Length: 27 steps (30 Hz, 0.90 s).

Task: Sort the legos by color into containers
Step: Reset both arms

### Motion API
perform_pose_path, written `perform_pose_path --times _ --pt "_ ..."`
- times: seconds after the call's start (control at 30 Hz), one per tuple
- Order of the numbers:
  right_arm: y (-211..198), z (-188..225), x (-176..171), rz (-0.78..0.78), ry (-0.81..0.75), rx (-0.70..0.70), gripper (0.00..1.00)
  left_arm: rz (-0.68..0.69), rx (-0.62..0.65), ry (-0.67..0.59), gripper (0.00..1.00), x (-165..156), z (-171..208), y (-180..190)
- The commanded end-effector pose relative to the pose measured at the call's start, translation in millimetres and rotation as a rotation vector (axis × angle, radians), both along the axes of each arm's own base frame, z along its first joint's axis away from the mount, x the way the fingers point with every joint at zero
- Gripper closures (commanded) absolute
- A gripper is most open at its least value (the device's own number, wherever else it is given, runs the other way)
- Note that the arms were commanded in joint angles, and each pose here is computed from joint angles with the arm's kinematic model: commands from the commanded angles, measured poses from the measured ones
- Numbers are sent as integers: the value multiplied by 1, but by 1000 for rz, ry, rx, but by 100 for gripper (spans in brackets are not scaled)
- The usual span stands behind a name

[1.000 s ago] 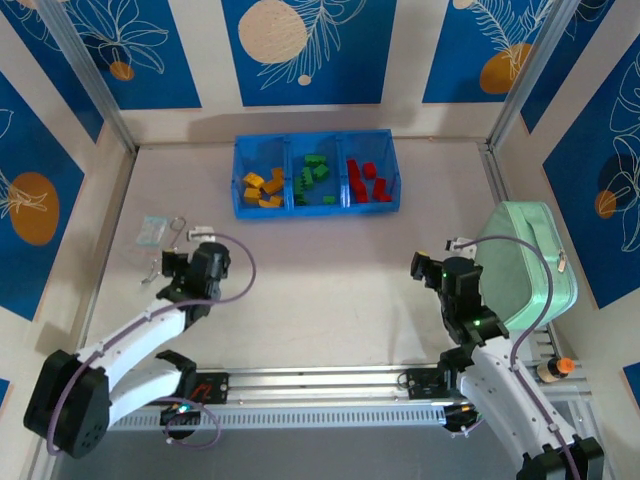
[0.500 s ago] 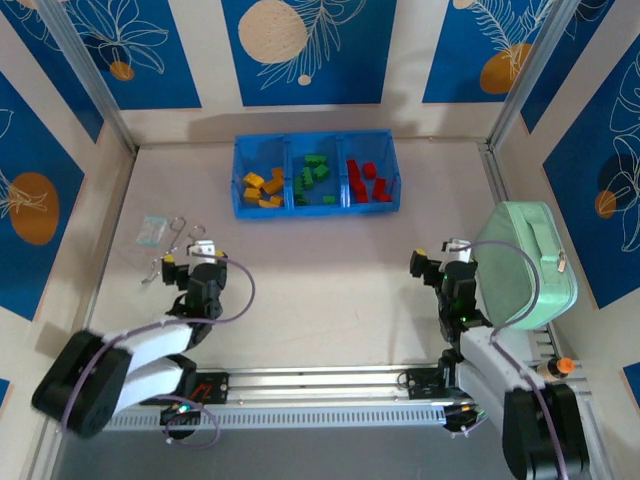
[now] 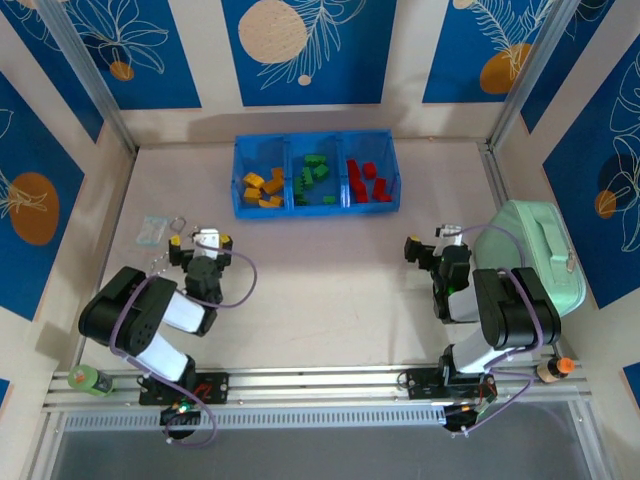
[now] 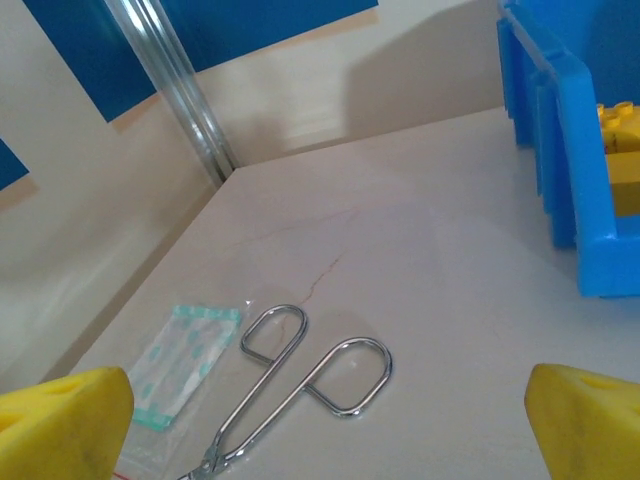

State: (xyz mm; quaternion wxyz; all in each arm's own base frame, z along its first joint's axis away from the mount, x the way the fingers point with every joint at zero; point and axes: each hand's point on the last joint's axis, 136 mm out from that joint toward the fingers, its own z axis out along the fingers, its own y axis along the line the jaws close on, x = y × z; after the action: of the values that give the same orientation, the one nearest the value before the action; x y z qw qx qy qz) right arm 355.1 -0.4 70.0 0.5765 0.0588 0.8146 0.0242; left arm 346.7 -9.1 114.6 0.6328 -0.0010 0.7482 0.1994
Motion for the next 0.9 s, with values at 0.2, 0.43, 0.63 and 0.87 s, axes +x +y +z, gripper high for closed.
perform_pose_path --times 0.2,0.43,0.63,0.87 --pt "6 25 42 9 15 -26 1 -178 -81 -41 0 12 5 -17" --pt "6 25 41 10 15 -22 1 -130 -179 116 0 42 -18 2" --pt "6 25 41 11 17 -20 1 -144 -238 144 0 47 -21 9" --pt "6 25 41 11 15 -22 1 -148 -237 139 0 45 -20 8"
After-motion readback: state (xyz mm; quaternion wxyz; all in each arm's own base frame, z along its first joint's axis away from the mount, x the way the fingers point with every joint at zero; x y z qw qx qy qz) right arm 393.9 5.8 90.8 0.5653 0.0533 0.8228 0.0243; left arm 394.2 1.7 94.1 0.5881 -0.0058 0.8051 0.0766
